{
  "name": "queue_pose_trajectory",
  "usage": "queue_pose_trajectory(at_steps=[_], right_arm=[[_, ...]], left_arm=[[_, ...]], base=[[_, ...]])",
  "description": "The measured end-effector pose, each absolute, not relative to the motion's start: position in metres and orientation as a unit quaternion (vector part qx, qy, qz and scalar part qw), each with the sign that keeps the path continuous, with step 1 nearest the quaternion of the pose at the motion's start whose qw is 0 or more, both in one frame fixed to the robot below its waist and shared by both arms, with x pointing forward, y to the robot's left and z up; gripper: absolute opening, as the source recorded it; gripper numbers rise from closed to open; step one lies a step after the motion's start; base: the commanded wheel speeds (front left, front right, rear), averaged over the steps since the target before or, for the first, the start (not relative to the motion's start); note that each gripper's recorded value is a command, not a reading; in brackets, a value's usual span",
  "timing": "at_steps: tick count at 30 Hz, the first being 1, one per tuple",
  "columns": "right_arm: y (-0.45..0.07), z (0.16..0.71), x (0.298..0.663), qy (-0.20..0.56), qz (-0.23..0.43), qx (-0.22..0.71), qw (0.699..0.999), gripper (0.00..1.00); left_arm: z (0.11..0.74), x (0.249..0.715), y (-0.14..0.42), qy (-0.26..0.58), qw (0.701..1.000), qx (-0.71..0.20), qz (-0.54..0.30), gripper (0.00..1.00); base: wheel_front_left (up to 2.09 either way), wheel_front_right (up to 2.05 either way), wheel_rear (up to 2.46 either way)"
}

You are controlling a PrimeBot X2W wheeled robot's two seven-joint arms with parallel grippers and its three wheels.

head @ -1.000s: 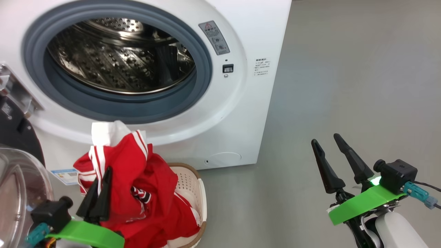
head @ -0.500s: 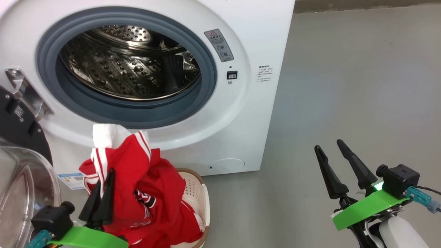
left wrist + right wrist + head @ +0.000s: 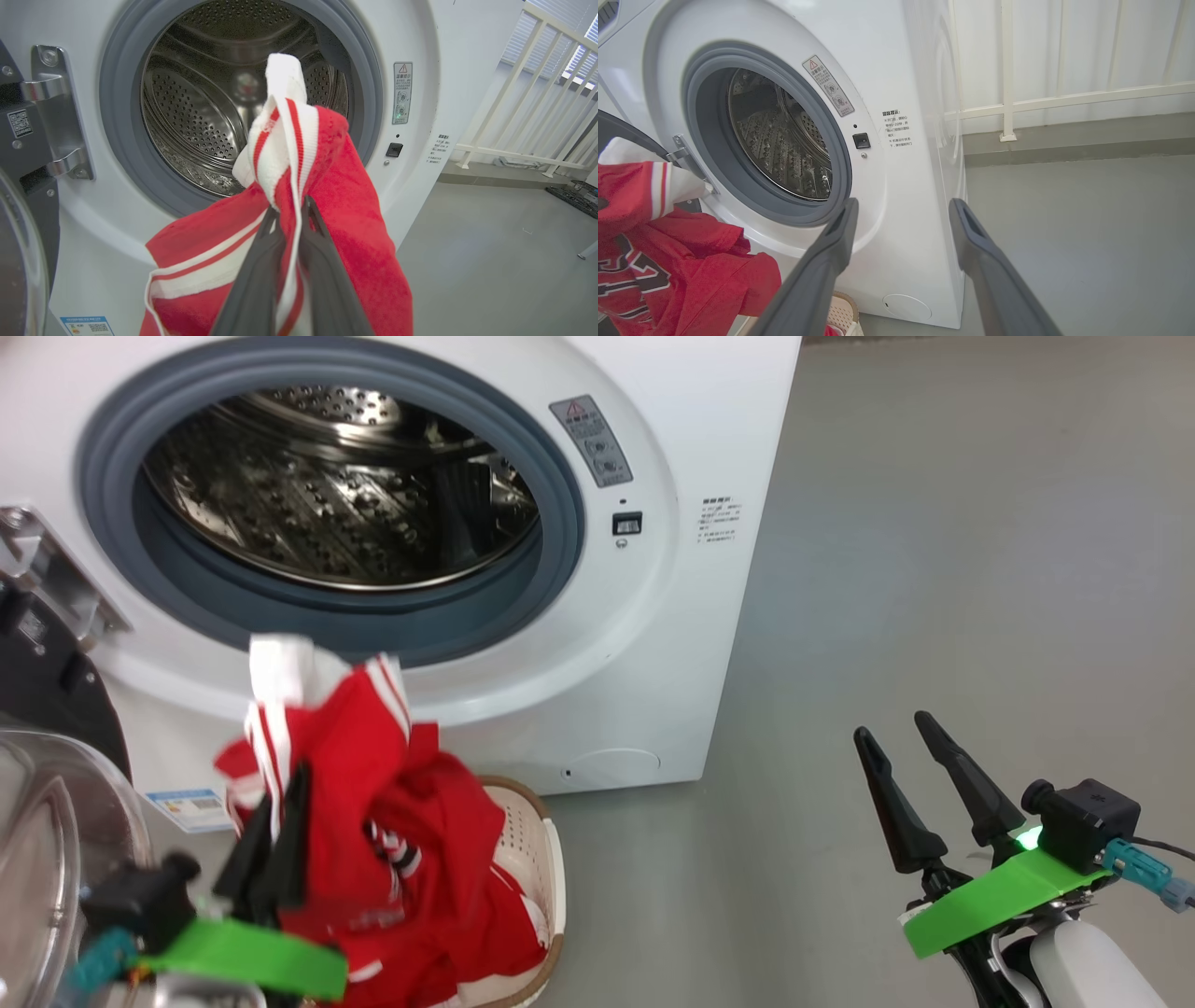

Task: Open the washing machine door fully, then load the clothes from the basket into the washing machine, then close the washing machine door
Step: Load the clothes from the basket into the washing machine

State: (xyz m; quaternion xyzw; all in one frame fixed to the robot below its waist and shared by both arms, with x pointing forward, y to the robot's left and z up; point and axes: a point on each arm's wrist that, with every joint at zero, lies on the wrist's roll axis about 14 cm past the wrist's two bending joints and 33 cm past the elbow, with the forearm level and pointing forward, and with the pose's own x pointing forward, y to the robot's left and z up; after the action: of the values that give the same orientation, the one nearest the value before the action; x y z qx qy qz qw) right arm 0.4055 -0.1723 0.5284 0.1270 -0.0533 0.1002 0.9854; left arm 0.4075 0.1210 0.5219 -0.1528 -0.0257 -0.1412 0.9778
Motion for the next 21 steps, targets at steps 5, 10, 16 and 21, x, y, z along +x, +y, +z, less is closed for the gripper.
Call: queue_pose_trajectory(at_steps=[5, 10, 16, 21], right_arm=[[-0.172, 0.52, 0.41, -0.043, 0.098, 0.13, 0.986, 1.0], [-0.171, 0.512, 0.418, -0.035, 0.096, 0.134, 0.986, 1.0], [-0.17, 0.507, 0.432, -0.031, 0.095, 0.137, 0.986, 1.0], [-0.17, 0.495, 0.444, -0.021, 0.088, 0.136, 0.986, 1.0]], left_arm=[[0.552, 0.438, 0.116, -0.07, 0.975, -0.144, -0.157, 0.0], [0.574, 0.476, 0.119, -0.1, 0.974, -0.137, -0.151, 0.0], [0.569, 0.516, 0.117, -0.093, 0.975, -0.133, -0.155, 0.0], [0.543, 0.555, 0.117, -0.059, 0.979, -0.127, -0.146, 0.0]], base=[[0.0, 0.0, 0.0], [0.0, 0.0, 0.0], [0.0, 0.0, 0.0], [0.0, 0.0, 0.0]])
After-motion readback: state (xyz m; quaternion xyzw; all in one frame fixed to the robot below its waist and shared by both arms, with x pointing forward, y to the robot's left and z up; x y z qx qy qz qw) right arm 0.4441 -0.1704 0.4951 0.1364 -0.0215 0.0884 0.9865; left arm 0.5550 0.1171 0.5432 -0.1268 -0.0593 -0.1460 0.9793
